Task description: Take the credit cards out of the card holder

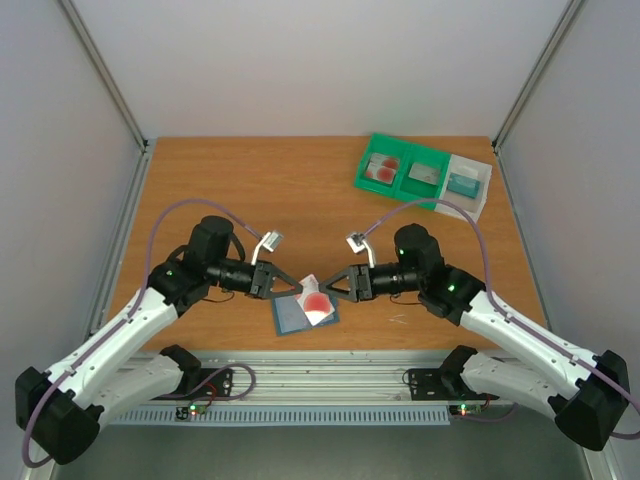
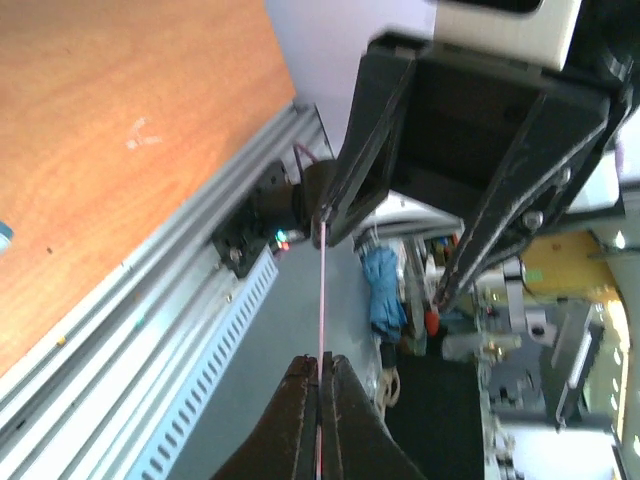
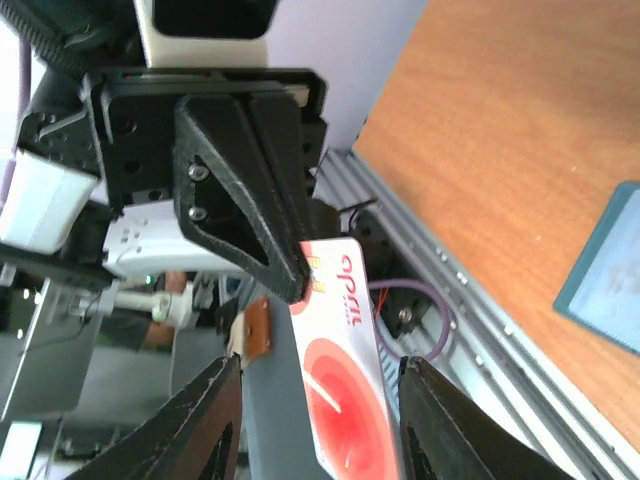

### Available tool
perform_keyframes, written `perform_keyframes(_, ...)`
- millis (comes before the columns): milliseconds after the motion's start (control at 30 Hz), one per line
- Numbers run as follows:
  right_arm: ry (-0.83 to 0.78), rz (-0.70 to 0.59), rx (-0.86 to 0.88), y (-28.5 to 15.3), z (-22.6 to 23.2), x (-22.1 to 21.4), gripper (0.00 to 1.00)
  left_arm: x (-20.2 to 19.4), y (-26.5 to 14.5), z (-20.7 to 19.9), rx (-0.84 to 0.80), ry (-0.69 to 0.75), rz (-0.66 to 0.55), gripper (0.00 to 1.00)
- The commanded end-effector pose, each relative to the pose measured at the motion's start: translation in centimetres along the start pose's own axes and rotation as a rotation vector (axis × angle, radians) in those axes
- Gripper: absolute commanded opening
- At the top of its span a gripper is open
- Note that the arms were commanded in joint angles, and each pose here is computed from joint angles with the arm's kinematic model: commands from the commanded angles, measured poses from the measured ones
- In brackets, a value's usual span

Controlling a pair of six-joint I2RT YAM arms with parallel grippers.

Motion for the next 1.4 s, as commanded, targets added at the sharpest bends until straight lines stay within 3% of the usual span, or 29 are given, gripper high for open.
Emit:
perform_keyframes(0,0.13,-0.201,-0.016,-0.2,-0.9,1.6,0.48,2.6,-0.5,-1.0,-0.001,0.023,-0.186,0.0)
perform_keyframes(167,0.216,-0.347,-0.019,-0.7,-2.1,2.6,0.53,4.7,-1.3,-1.1,0.058,-0.003,-0.332,0.0)
perform_keyframes(367,0.236,-0.422,-0.021,-1.1,-2.1,3.6,0.64,6.5,-2.1,-0.7,0.087,-0.047,-0.485,0.0)
perform_keyframes(533,0.252,-0.443,-0.007,-0.8,-2.1,4.0,0.63,7.2,-2.6,-0.5,0.02,-0.092,-0.585,0.0)
perform_keyframes(633,0.26,-0.446,0.003,-0.4,-2.2,4.2,0.57,7.6,-2.8,-0.5,-0.035,-0.118,-0.627,0.0)
perform_keyframes(800,0.261,-0.456,0.028,0.0,-2.1,4.7,0.31,7.7,-2.8,-0.3,-0.054,-0.133,-0.642,0.0)
perform_keyframes(967,0.262,-0.469,0.027,0.0,-2.4,4.7,0.14,7.6,-2.7,-0.2,-0.061,-0.139,-0.642,0.0)
perform_keyframes(1167,0.263,-0.473,0.031,0.2,-2.6,4.7,0.02,7.5,-2.7,-0.2,-0.075,-0.138,-0.639,0.0)
perform_keyframes(1267,0.258,-0.475,0.037,0.2,-2.6,4.7,0.01,7.4,-2.7,-0.2,-0.08,-0.137,-0.635,0.01)
perform_keyframes(1367,0.251,-0.475,0.036,0.2,-2.6,4.7,0.01,7.2,-2.8,-0.2,-0.077,-0.129,-0.642,0.11)
Point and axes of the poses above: each gripper's point midway between its finger pads, its own y axis out along the fingers, its own z axis along the line the jaws close on, x = y × z, the point moved 4 cm from there along -y, back along the fingers, and after that the axes turned 5 degrees about -y, right-handed, at the moved point
